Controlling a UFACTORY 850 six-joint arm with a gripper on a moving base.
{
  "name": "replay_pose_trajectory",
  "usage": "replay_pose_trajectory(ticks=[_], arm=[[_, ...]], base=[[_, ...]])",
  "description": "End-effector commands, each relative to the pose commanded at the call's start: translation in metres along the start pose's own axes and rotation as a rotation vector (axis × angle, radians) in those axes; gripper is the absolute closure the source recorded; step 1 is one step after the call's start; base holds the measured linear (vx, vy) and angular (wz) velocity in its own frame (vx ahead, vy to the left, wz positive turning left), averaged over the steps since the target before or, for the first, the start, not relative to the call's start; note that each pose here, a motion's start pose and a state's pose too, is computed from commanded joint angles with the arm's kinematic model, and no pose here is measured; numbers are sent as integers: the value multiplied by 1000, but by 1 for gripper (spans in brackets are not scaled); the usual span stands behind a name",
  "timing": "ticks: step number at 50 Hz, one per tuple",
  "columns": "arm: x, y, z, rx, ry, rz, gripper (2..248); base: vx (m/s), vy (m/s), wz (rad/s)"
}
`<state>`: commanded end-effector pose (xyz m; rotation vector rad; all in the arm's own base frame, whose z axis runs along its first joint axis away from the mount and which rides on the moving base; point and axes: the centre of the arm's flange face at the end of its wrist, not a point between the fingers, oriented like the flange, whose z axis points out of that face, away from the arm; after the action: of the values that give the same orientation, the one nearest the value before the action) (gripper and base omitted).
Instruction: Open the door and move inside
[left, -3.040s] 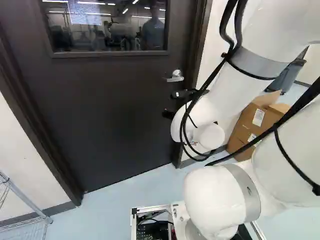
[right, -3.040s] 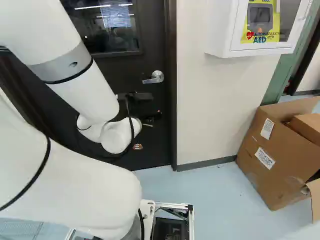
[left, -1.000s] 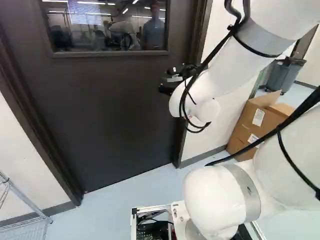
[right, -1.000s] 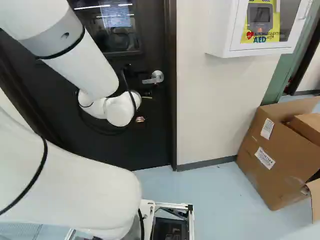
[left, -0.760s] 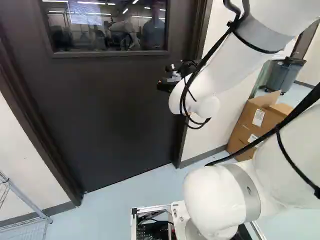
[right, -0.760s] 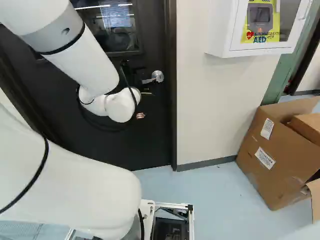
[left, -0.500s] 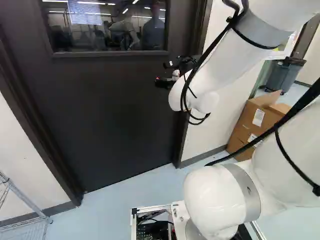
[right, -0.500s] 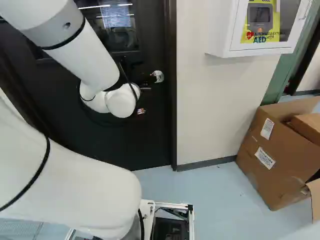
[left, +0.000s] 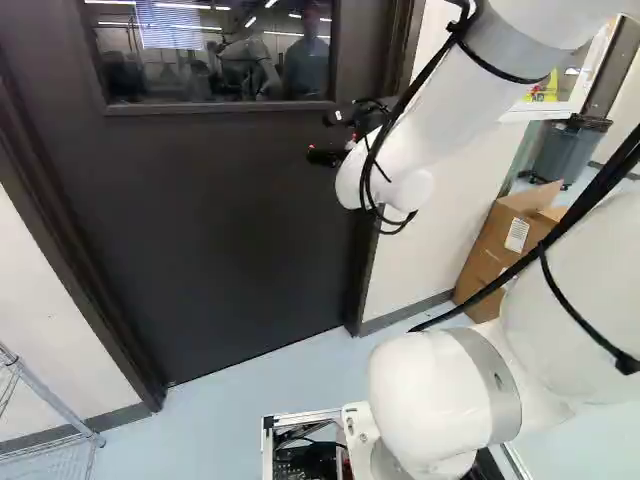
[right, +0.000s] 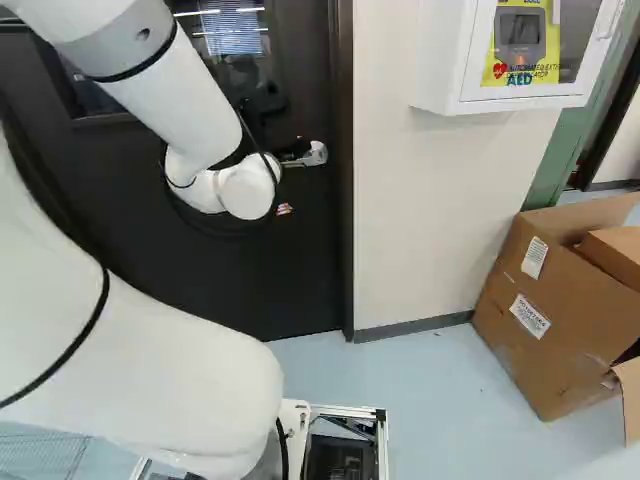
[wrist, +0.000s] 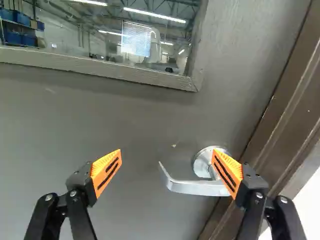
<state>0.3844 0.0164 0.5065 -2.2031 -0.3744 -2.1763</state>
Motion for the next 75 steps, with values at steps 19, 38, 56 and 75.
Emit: replay_pose_trajectory(ticks=[19, 38, 56, 75], arm=[[2, 2, 16, 4, -4, 1, 3], [-7, -2, 22, 17, -25, 5, 3], [-24, -9, 26, 35, -66, 12, 3], [-42, -15, 28, 50, -110, 19, 3]], base=[[0, 0, 0], [0, 0, 0], [0, 0, 0], [0, 0, 0]])
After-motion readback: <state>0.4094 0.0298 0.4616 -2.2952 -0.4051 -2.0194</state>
